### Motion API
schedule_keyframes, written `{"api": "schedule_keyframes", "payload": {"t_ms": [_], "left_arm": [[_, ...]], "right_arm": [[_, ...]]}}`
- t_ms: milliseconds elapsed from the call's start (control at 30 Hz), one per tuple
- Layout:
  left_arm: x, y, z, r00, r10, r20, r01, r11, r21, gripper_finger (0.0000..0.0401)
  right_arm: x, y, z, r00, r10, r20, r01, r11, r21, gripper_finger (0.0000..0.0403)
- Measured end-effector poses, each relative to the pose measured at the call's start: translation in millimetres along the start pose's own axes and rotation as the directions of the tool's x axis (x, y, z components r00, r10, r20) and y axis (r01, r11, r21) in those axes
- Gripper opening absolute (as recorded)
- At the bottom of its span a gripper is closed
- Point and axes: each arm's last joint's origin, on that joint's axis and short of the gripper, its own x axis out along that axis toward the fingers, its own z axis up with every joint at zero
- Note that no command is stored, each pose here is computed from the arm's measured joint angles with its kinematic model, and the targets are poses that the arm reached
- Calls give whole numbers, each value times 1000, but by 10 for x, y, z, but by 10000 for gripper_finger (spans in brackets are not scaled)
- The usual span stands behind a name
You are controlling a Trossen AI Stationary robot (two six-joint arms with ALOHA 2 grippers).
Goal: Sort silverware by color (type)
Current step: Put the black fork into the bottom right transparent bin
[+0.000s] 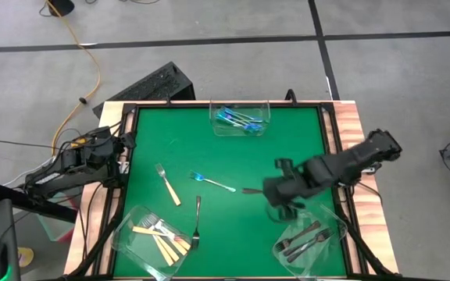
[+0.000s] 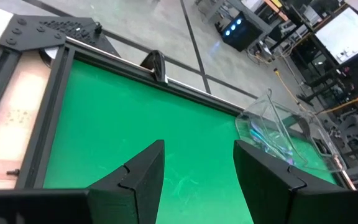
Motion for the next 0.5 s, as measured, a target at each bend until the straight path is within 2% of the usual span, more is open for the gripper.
{"api": "schedule_keyframes", "payload": {"t_ms": [333,500], "left_arm": [[0,1,2,1000,4,8,-4,1000,0,176],[0,2,3,1000,6,11,-6,1000,1,176]], "right_arm": [[-308,778,-718,993,-14,-117,3,996,-92,6],[-272,1041,-1108,985,-58,-160,32,986,-163,6]]}}
